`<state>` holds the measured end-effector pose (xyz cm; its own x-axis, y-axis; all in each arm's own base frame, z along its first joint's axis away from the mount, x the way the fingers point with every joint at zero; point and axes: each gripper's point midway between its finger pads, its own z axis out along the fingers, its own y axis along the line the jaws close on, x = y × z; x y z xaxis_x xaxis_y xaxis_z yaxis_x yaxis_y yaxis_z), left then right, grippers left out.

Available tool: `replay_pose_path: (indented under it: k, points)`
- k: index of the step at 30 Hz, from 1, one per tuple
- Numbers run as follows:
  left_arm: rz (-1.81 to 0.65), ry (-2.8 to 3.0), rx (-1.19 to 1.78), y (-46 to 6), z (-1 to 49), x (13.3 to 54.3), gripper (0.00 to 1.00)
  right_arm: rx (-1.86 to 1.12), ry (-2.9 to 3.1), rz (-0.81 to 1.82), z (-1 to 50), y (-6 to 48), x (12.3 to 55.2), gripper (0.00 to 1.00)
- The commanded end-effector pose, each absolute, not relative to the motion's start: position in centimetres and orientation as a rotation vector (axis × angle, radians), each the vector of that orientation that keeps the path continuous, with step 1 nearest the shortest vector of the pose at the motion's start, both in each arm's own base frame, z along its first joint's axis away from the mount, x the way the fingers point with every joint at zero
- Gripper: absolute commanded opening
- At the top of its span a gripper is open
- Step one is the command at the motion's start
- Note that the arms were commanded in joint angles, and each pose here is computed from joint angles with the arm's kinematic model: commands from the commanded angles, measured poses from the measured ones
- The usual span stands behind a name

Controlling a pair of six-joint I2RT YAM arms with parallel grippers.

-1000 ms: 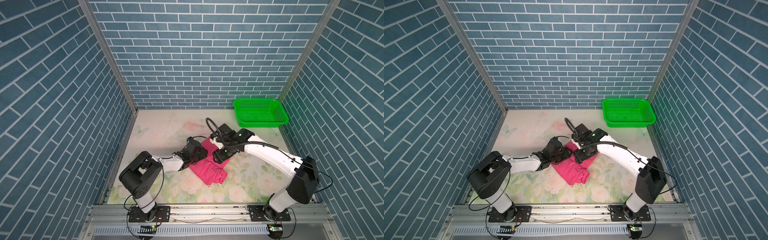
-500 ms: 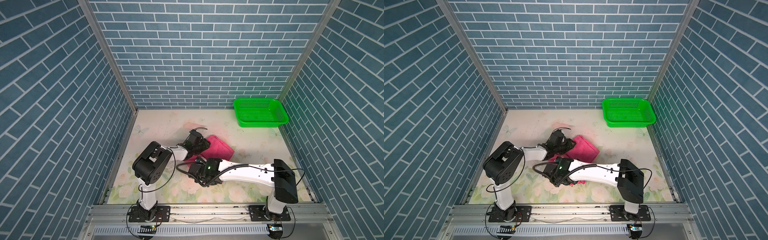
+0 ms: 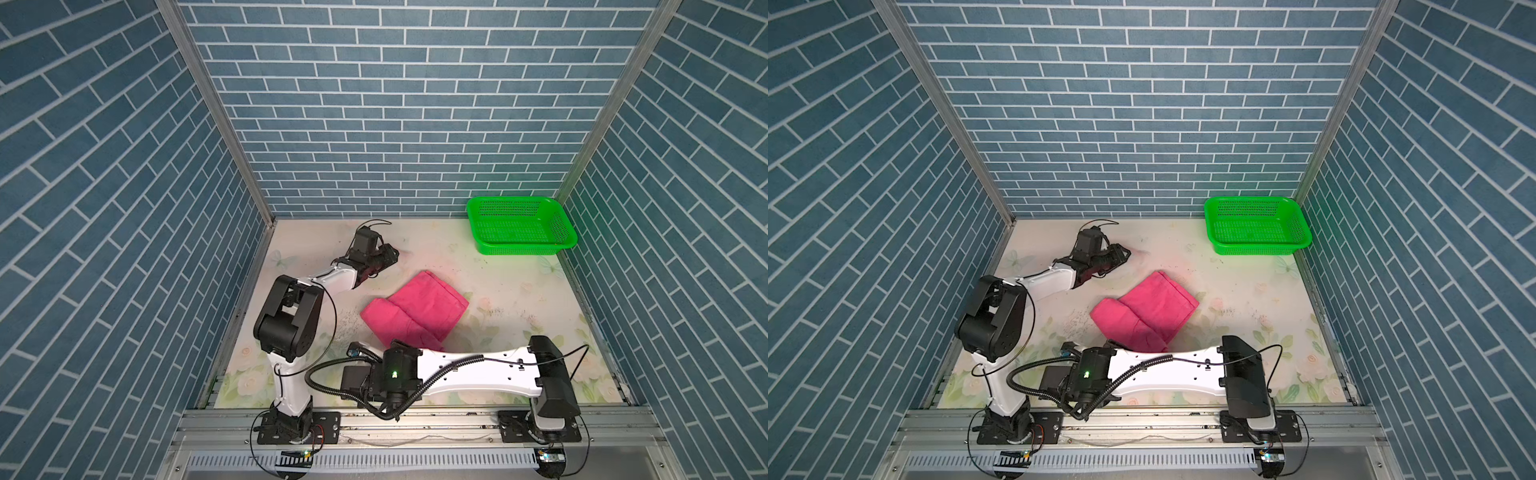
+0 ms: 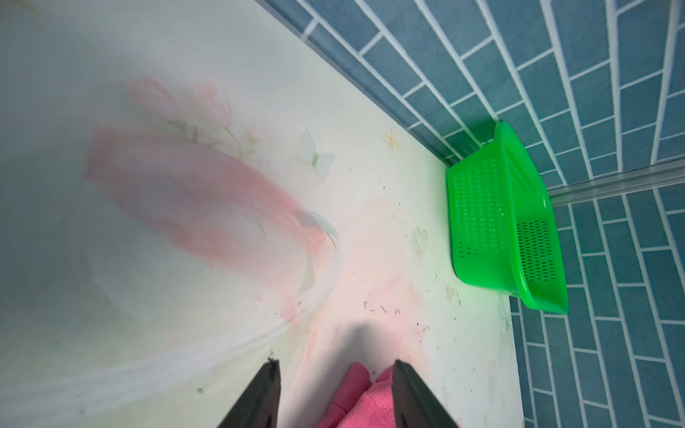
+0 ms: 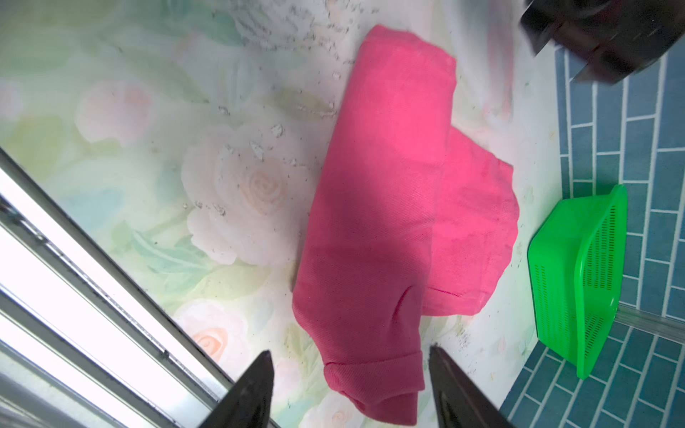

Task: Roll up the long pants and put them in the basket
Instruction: Roll the long pant at the center of the board.

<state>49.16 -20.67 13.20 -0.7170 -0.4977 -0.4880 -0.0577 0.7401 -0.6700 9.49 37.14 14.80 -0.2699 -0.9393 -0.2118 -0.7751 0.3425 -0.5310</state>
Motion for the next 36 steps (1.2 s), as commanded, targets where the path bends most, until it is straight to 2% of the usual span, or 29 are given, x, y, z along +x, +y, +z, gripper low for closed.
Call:
replay_pose_path:
  k: [1, 6, 9, 20, 31, 33, 36]
  points:
    - [-0.800, 2.134, -0.452, -14.0, 20.6, 50.0, 0.52, -1.507, 2.188, -0.563, 11.7, 35.3, 10.3, 0.68]
    - [-0.742, 2.040, -0.548, -5.3, 26.4, 47.1, 0.53, -1.520, 2.233, -0.671, 6.7, 35.1, 11.9, 0.69]
    - [-0.704, 2.046, -0.557, -3.1, 27.5, 44.7, 0.53, -1.544, 2.255, -0.665, 4.9, 36.0, 11.6, 0.70]
    - [-0.664, 2.099, -0.598, -1.9, 24.8, 40.1, 0.52, -1.592, 2.243, -0.763, -0.3, 36.5, 12.0, 0.71]
    - [-0.685, 2.123, -0.615, -2.3, 23.4, 39.0, 0.52, -1.418, 2.211, -1.081, -4.7, 31.9, 18.5, 0.69]
    - [-0.686, 2.132, -0.610, -2.3, 23.2, 38.9, 0.51, -1.420, 2.230, -1.090, -5.9, 31.3, 18.9, 0.60]
    - [-0.675, 2.157, -0.596, -2.4, 22.8, 38.7, 0.51, -1.414, 2.294, -1.058, -7.0, 30.6, 19.0, 0.22]
